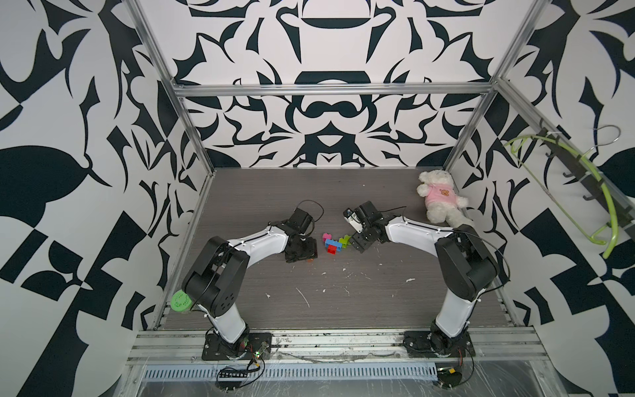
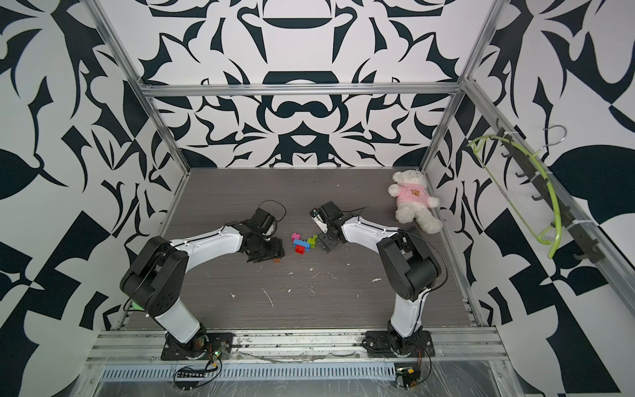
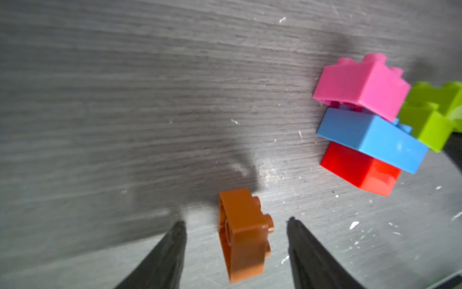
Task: Assemble the letter v with lego
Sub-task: Pick up the lego brick from the center of the board, then place the lego brick at the center of the board, then move the lego brick at the center of the board, then adjust the lego brick at the center of the board.
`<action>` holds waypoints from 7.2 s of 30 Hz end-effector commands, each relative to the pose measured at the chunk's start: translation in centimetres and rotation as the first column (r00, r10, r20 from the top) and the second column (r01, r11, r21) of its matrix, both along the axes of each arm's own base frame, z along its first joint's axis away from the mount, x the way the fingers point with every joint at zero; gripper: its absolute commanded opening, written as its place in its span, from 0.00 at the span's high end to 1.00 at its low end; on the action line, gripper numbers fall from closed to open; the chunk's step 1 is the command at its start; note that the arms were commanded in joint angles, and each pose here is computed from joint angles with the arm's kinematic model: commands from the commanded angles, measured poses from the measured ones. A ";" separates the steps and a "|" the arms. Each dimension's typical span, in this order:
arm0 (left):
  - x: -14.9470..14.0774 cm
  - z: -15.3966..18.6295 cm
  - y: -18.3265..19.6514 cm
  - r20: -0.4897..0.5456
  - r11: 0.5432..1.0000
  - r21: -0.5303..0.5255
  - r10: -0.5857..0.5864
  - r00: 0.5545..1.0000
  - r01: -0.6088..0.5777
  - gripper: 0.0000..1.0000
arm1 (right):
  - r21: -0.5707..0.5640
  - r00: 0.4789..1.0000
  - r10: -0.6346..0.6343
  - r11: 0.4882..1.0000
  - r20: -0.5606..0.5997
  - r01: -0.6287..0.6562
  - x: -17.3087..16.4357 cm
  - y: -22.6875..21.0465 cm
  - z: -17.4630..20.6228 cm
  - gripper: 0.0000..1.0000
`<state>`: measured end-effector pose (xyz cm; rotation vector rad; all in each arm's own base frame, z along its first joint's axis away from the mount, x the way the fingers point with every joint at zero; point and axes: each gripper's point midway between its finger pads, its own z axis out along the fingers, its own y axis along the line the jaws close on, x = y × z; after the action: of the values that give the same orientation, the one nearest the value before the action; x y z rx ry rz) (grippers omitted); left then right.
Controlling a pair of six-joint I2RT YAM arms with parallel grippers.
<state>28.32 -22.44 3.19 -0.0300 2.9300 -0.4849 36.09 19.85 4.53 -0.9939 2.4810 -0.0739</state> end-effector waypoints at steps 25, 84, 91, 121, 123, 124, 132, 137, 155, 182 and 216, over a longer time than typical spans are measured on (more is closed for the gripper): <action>10.1 2.0 1.2 0.089 0.886 0.113 0.441 0.893 -0.449 0.91 | 0.211 0.948 0.114 0.960 0.298 -0.182 -1.5 2.0 9.3 0.07; 8.5 3.7 16.9 0.021 0.760 -0.266 0.619 0.785 -0.593 0.01 | 0.205 0.847 0.502 0.822 0.177 -0.530 -0.4 25.3 0.9 0.41; 8.5 3.4 16.9 0.012 0.760 -0.264 0.619 0.786 -0.594 0.00 | 0.214 0.833 0.525 0.806 0.172 -0.552 -0.4 26.0 0.4 0.60; 9.7 2.0 10.8 -0.018 0.815 -0.301 0.514 0.857 -0.495 0.00 | 0.194 0.936 0.330 0.917 0.120 -0.348 4.2 16.2 1.1 0.78; 9.6 2.1 10.9 -0.016 0.815 -0.301 0.514 0.858 -0.495 0.00 | 0.196 0.935 0.333 0.916 0.119 -0.351 3.8 15.6 1.1 0.77; 9.5 2.1 10.8 -0.014 0.816 -0.301 0.513 0.858 -0.493 0.01 | 0.197 0.936 0.332 0.916 0.113 -0.349 3.7 15.3 1.1 0.76; 9.8 2.4 10.1 -0.013 0.823 -0.309 0.498 0.867 -0.477 0.00 | 0.221 0.940 0.330 0.914 0.085 -0.341 3.1 14.8 2.3 0.31; 10.2 3.0 8.8 0.000 0.837 -0.315 0.471 0.882 -0.447 0.00 | 0.233 0.944 0.309 0.915 0.119 -0.329 2.6 14.2 5.4 0.25; 15.1 2.6 -3.6 0.031 0.895 -0.407 0.210 0.977 -0.180 0.08 | 0.255 0.942 0.335 0.908 0.031 -0.332 -4.7 9.5 1.5 0.34; 12.5 0.6 -7.1 -0.061 0.830 -0.531 0.165 0.984 -0.172 0.21 | 0.339 0.914 0.405 0.858 0.016 -0.386 -4.1 12.8 1.0 0.38; 11.1 5.0 1.4 0.038 0.865 -0.453 0.263 0.964 -0.218 0.09 | 0.282 0.853 0.521 0.815 0.025 -0.506 -1.0 12.2 4.7 0.33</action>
<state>40.54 -22.54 8.23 -0.4368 2.5714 -1.1367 34.24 31.22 7.19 -1.4730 2.1541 0.4465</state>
